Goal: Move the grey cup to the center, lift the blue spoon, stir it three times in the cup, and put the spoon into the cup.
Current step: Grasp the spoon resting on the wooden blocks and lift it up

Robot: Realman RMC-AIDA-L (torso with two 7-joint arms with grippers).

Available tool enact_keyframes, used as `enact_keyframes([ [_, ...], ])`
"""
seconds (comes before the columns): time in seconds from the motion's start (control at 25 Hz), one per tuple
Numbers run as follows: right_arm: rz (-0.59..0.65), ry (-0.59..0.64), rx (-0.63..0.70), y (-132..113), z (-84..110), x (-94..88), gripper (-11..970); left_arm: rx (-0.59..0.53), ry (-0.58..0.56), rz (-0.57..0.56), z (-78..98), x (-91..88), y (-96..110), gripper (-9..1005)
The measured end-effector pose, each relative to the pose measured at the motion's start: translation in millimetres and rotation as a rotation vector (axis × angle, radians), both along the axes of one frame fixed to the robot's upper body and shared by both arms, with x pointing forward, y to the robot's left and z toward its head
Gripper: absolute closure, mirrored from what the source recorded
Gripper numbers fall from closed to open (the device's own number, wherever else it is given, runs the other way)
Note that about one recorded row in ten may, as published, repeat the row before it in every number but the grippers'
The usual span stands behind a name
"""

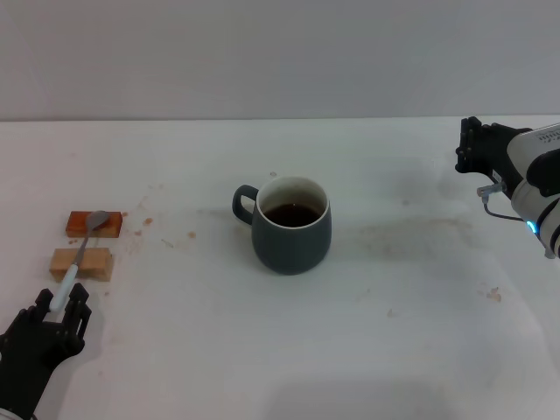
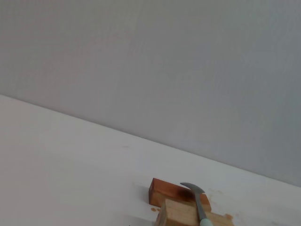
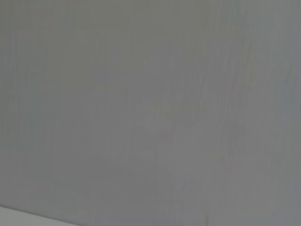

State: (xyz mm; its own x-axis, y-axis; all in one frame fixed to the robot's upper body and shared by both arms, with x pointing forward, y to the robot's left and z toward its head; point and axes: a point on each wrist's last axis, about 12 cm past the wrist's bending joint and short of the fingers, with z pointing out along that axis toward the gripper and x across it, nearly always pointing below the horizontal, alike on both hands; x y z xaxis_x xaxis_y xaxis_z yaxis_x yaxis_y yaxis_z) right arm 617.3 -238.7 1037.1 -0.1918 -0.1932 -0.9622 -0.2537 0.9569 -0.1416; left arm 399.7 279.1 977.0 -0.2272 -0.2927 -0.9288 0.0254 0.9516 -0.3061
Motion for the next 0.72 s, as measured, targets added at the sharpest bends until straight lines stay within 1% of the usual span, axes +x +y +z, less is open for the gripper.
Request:
enact_keyframes([
  [0.4,0.005,-0.003,0.000,1.5,1.4,1.4,926,0.006,0.005,-0.001,-1.3,1.8,0.8,525],
  [0.72,0.008,-0.007,-0.001,2.8,2.6,2.7,926,0.005,0.005,0.000,-1.2,2.3,0.7,560],
])
